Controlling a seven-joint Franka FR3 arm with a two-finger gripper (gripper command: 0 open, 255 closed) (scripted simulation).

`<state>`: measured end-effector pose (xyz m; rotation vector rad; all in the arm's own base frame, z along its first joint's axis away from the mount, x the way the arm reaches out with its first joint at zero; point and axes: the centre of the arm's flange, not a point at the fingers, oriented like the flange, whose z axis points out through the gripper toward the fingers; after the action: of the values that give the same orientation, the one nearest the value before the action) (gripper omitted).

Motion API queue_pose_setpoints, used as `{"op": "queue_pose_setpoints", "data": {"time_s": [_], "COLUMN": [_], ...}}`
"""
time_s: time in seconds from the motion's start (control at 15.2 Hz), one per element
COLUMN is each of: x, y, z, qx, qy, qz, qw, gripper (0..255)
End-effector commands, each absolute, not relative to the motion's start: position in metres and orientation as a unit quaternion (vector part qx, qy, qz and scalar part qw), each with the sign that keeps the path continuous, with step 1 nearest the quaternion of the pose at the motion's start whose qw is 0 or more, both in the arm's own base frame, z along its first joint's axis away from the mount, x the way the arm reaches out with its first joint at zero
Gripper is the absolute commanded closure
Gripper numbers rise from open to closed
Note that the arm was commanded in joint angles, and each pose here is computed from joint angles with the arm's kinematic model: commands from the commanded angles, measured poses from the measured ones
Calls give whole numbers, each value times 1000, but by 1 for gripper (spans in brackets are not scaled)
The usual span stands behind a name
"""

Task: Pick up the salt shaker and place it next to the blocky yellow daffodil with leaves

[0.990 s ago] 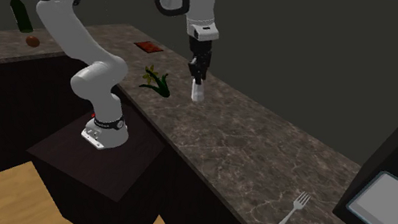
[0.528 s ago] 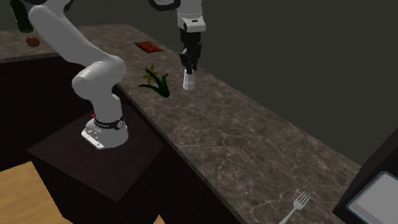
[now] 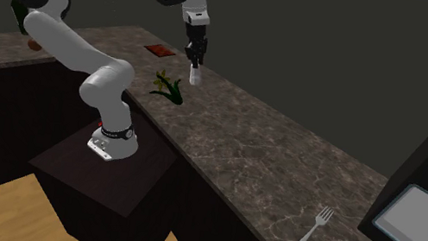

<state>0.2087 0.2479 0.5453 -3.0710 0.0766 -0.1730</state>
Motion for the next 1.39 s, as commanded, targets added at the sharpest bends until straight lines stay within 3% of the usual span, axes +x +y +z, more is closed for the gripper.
{"op": "queue_pose_setpoints", "data": {"time_s": [0.0,1.32], "x": [187,-4], "y": [269,451], "z": [544,545], "qx": [-998,-998], "qy": [25,25], "qz": [-56,-56], "qw": [32,32], "gripper": [255,255]}}
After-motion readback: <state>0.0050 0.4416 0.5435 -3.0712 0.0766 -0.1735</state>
